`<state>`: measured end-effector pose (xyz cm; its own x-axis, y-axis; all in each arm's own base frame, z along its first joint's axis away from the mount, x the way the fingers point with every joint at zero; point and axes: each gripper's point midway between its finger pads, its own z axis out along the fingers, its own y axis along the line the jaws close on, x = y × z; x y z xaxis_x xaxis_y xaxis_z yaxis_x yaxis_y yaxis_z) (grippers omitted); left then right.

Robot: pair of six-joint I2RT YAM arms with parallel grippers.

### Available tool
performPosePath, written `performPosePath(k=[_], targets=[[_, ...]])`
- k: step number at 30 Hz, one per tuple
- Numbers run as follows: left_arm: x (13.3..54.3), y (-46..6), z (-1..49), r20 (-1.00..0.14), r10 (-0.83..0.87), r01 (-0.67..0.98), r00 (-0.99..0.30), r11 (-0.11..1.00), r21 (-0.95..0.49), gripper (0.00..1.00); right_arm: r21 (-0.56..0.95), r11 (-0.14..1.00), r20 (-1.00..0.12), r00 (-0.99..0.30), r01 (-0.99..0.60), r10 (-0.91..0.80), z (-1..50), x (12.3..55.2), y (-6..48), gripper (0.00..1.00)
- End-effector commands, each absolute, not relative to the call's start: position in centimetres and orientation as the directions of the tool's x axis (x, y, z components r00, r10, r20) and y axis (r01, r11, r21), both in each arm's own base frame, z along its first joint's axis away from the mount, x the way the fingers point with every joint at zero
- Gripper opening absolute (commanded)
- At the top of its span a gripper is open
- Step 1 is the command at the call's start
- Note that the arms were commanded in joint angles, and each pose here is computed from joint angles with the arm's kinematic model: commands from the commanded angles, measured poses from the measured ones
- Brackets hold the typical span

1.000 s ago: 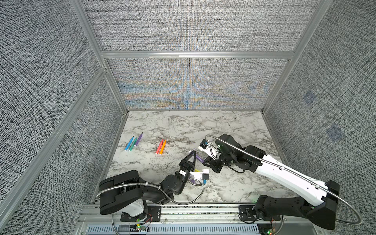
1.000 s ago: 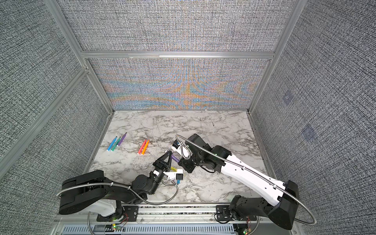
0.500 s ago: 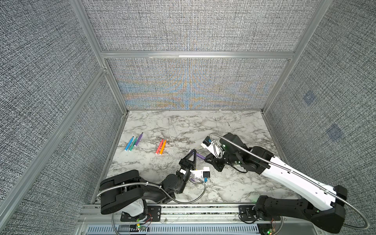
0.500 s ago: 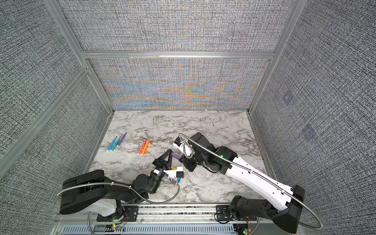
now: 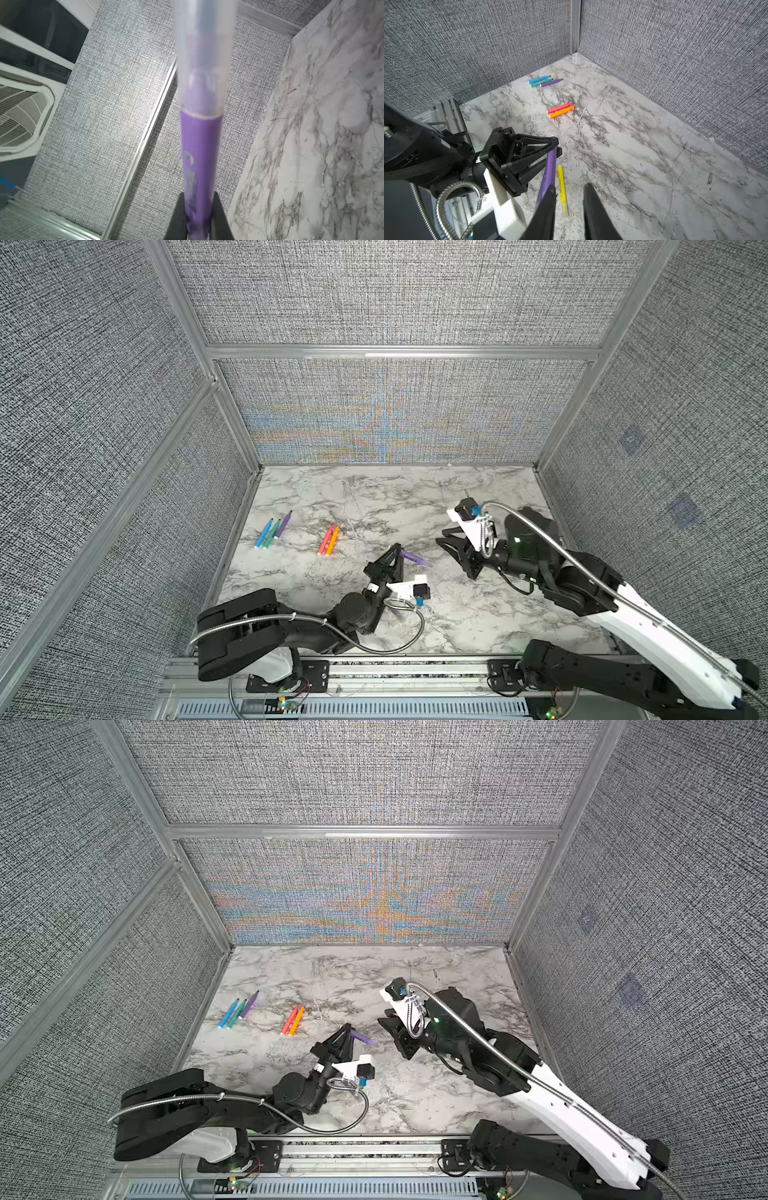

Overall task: Remove pen caps from pens
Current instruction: Turn over the pen.

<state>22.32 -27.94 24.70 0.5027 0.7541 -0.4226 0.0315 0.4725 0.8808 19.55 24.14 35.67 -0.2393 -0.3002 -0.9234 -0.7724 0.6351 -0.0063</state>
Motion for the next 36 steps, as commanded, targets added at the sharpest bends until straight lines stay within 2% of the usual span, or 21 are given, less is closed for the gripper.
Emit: performPosePath(k=[1, 3, 4, 5, 7, 9, 13, 16, 23, 36], targets=[[20.9, -27.4, 26.5, -0.641, 0.546, 0.216, 0.540, 0.645, 0.733, 0.00, -0.010, 0.661, -0.952, -0.195, -0.750, -0.235, 36.8, 19.7, 23.5, 0.33], [19.6, -28.2, 26.0, -0.763, 0.408, 0.477, 0.501, 0.606, 0.637, 0.00, -0.022, 0.667, -0.960, -0.170, -0.744, -0.221, 36.4, 19.7, 23.0, 0.37], [18.4, -28.4, 26.0, -0.829, 0.325, 0.631, 0.456, 0.539, 0.558, 0.00, -0.026, 0.665, -0.965, -0.156, -0.747, -0.213, 36.3, 19.6, 23.0, 0.39], [17.6, -27.9, 26.6, -0.872, 0.246, 0.716, 0.423, 0.499, 0.488, 0.00, -0.029, 0.659, -0.969, -0.141, -0.751, -0.204, 36.3, 19.4, 23.0, 0.40], [15.7, -26.0, 28.9, -0.902, 0.097, 0.778, 0.421, 0.473, 0.414, 0.00, -0.038, 0.621, -0.978, -0.100, -0.783, -0.186, 36.4, 18.8, 23.5, 0.41], [14.6, -24.8, 30.4, -0.911, 0.041, 0.803, 0.410, 0.458, 0.382, 0.02, -0.055, 0.545, -0.982, -0.054, -0.837, -0.183, 36.2, 17.8, 24.7, 0.38], [13.6, -24.1, 31.1, -0.939, 0.039, 0.849, 0.341, 0.416, 0.326, 0.03, -0.077, 0.339, -0.979, 0.006, -0.938, -0.205, 35.0, 15.4, 28.2, 0.36], [14.0, -24.4, 30.4, -0.952, 0.054, 0.863, 0.300, 0.411, 0.295, 0.02, -0.123, 0.251, -0.981, 0.079, -0.960, -0.179, 35.3, 13.8, 30.2, 0.37], [14.8, -25.2, 29.2, -0.974, 0.071, 0.902, 0.215, 0.367, 0.226, 0.01, -0.217, 0.200, -0.975, 0.200, -0.956, -0.102, 38.1, 11.8, 32.5, 0.38], [15.0, -24.7, 29.2, -0.977, 0.046, 0.902, 0.210, 0.376, 0.212, 0.01, -0.224, 0.230, -0.972, 0.201, -0.947, -0.120, 38.8, 13.5, 35.4, 0.38]])
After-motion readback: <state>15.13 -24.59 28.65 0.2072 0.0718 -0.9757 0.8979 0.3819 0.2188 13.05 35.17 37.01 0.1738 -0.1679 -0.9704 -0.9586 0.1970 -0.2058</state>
